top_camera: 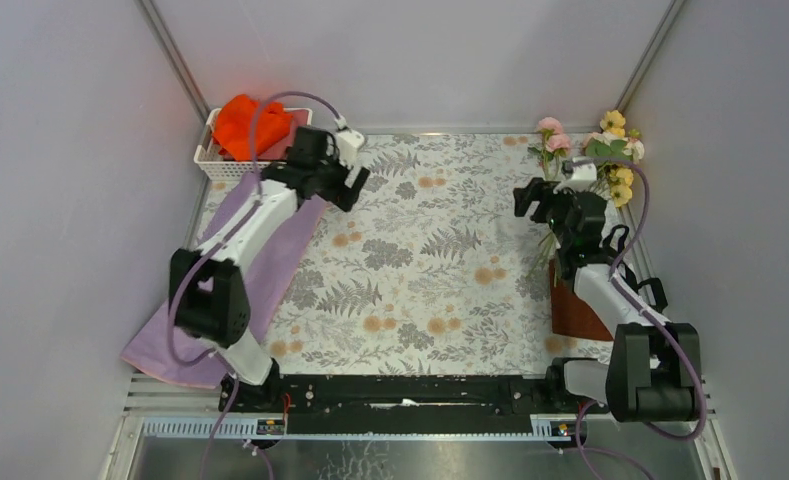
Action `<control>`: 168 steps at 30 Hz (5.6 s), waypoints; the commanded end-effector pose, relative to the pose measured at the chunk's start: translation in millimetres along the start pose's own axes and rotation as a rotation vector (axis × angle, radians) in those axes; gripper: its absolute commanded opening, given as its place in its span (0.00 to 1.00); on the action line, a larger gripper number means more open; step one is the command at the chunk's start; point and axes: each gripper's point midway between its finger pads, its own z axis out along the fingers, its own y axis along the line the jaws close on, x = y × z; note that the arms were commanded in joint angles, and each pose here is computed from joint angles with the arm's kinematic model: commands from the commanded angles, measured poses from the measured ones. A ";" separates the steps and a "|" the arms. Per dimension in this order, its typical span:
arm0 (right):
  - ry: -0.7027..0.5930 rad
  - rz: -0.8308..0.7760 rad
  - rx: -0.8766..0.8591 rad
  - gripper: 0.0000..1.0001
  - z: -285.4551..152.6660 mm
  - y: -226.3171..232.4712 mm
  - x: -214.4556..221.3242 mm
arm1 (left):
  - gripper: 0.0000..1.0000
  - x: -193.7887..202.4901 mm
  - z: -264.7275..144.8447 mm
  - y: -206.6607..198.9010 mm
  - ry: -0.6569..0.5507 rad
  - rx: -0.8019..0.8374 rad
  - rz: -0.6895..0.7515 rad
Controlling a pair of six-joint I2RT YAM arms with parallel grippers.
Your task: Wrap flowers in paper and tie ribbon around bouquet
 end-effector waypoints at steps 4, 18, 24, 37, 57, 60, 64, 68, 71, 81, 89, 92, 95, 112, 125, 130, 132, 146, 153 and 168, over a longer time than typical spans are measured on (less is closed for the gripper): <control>0.278 -0.077 -0.310 0.82 -9.2 123.1 -3.1 | 0.99 182.0 -32.9 49.3 0.869 -0.334 0.187; 0.445 -0.148 -0.422 0.81 -22.1 201.4 38.5 | 0.99 268.8 -118.0 -8.4 1.123 -0.106 0.251; 0.479 -0.157 -0.442 0.81 -23.0 211.1 44.2 | 0.99 294.4 -132.3 -34.4 1.239 -0.050 0.332; 0.464 -0.168 -0.480 0.82 -25.3 218.1 38.0 | 0.99 322.0 -167.1 2.4 1.423 -0.245 0.524; 0.464 -0.156 -0.411 0.85 -31.6 208.8 19.9 | 0.00 172.6 -115.1 -15.2 0.894 -0.149 0.206; 0.478 -0.157 -0.405 0.85 -33.7 207.1 22.2 | 0.00 186.6 -112.7 -20.1 0.936 -0.123 0.224; 0.498 -0.156 -0.412 0.86 -34.3 206.9 31.1 | 0.43 188.8 -77.3 -11.0 0.895 -0.180 0.188; 0.521 -0.143 -0.435 0.85 -34.1 212.1 34.9 | 0.85 138.5 -21.2 11.8 0.682 -0.279 0.125; 0.527 -0.146 -0.432 0.85 -35.0 210.8 36.5 | 0.97 92.5 20.1 46.5 0.503 -0.388 -0.009; 0.547 -0.158 -0.391 0.85 -32.1 202.2 47.4 | 0.96 88.2 101.6 102.2 0.436 -0.586 -0.133; 0.572 -0.164 -0.382 0.85 -29.7 200.6 55.2 | 0.74 112.4 115.3 122.0 0.470 -0.695 -0.081; 0.575 -0.169 -0.378 0.85 -31.1 198.1 57.4 | 0.67 122.2 114.8 123.2 0.491 -0.713 -0.062; 0.572 -0.172 -0.379 0.85 -32.7 196.7 58.4 | 0.65 132.3 112.3 125.1 0.515 -0.727 -0.039; 0.557 -0.186 -0.392 0.86 -36.8 195.7 56.5 | 0.48 148.0 86.7 146.8 0.551 -0.794 -0.032; 0.561 -0.196 -0.388 0.86 -37.6 193.8 57.2 | 0.00 127.9 55.2 136.4 0.476 -0.683 -0.155; 0.546 -0.142 -0.461 0.86 -44.7 209.8 47.0 | 0.00 73.2 30.5 69.3 0.331 -0.392 -0.225; 0.526 -0.097 -0.530 0.86 -50.4 224.2 38.5 | 0.00 47.3 18.0 37.3 0.281 -0.291 -0.211; 0.234 0.347 -0.973 0.78 -70.0 357.6 -54.7 | 0.00 -93.2 -18.0 -104.6 0.039 0.083 -0.252; 0.139 0.468 -0.751 0.73 -35.4 337.1 -57.3 | 0.00 -96.7 -3.4 -119.7 0.048 0.080 -0.249; 0.161 0.549 -0.555 0.56 -7.0 313.1 -29.0 | 0.00 -95.4 6.5 -135.6 0.042 0.098 -0.239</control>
